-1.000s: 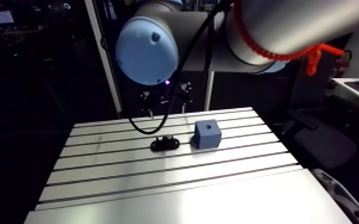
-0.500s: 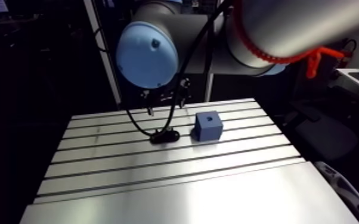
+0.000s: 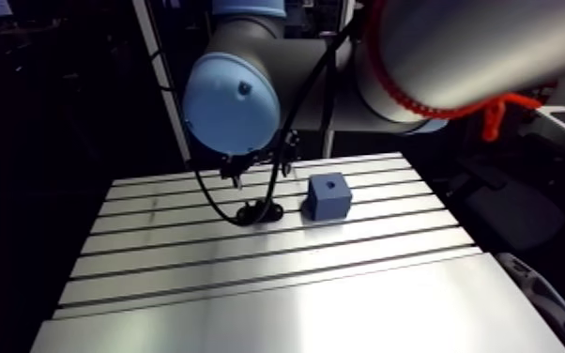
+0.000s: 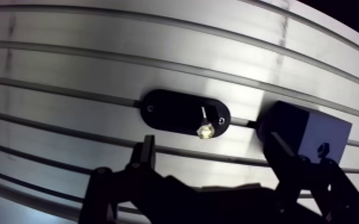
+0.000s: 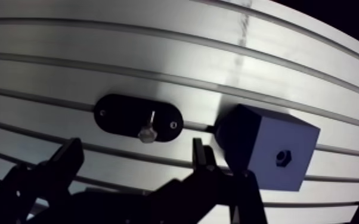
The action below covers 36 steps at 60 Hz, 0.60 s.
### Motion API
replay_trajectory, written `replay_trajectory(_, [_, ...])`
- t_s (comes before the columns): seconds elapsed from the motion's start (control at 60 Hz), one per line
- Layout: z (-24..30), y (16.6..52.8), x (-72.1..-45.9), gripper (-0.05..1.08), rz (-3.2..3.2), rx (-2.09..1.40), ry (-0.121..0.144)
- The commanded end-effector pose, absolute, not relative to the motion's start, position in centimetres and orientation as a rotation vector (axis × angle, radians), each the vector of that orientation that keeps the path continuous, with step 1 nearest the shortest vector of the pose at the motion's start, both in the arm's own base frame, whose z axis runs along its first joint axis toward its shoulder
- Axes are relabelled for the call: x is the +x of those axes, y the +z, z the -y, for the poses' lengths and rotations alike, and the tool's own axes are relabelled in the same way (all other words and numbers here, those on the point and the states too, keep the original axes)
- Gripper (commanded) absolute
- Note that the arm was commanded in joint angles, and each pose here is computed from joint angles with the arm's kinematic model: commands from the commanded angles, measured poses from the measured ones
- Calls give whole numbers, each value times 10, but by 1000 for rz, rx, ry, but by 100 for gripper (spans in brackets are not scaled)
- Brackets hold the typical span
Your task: Pick up the M10 bolt and insert it into the hex recess until seated.
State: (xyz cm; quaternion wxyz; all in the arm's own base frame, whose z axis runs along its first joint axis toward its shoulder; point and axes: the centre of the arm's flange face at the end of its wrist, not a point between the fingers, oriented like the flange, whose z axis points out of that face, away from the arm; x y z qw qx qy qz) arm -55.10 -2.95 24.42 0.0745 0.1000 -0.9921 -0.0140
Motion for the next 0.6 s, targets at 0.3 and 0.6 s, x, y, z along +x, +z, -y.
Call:
replay_trajectory(0.3, [30, 232, -547, 2, 2983, 233, -42])
replay_trajectory(0.6, [29, 225, -548, 2, 2995, 194, -33])
